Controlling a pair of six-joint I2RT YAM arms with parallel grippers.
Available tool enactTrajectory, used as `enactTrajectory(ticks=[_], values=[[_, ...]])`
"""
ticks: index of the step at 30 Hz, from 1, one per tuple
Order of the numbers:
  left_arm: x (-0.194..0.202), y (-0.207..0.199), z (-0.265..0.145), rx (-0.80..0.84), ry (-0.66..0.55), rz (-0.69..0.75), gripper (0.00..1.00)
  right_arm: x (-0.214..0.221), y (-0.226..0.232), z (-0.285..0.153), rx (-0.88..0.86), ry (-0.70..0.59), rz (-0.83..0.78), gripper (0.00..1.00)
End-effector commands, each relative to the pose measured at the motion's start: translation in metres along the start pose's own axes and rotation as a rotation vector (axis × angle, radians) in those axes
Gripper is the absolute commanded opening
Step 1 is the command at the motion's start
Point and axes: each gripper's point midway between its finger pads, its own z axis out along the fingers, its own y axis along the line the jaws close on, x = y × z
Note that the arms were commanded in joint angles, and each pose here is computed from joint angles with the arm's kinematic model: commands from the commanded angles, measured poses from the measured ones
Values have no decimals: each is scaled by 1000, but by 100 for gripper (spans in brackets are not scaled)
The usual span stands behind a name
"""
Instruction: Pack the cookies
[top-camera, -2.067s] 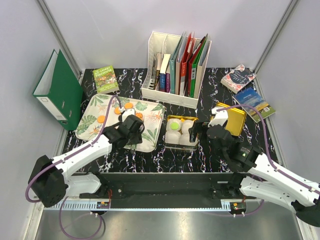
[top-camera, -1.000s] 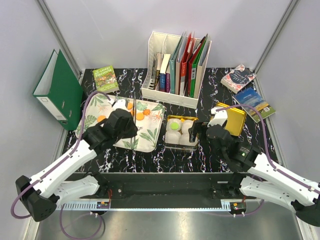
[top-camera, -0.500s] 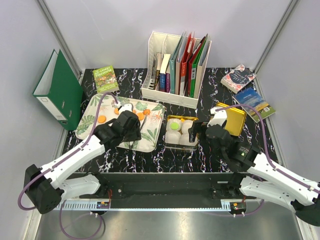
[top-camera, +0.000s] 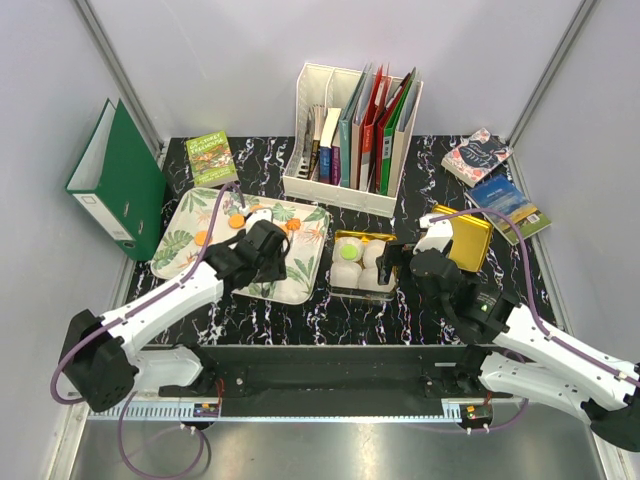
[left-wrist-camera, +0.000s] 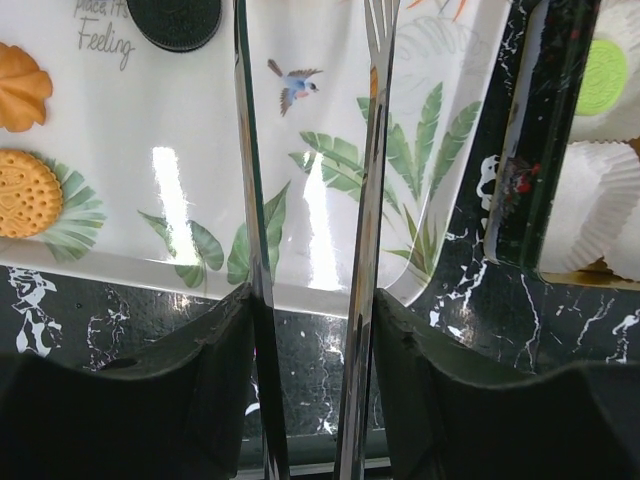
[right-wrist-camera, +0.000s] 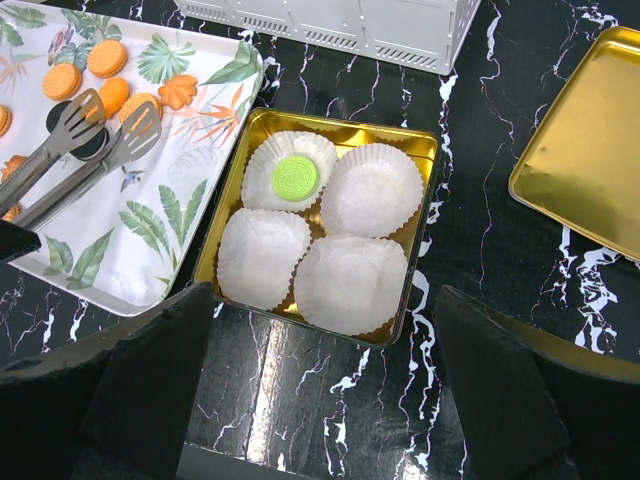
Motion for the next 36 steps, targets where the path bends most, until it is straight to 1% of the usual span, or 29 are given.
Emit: enactTrajectory(ticks=[1, 11, 18, 25, 36], values=[[-10, 4, 12, -27, -44, -13, 50, -13, 1, -1, 5, -48, 14, 100], [-14, 4, 27, -34, -28, -25, 50, -12, 0, 1, 12, -46, 4, 100], [-15, -1, 30, -16, -15, -28, 48, -12, 0, 1, 15, -46, 3, 100], [-14, -2, 23, 12, -22, -28, 42, -12, 1, 1, 14, -45, 5, 100], [-24, -6, 3, 61, -57, -42, 40, -13, 5, 2, 3, -42, 7, 100]])
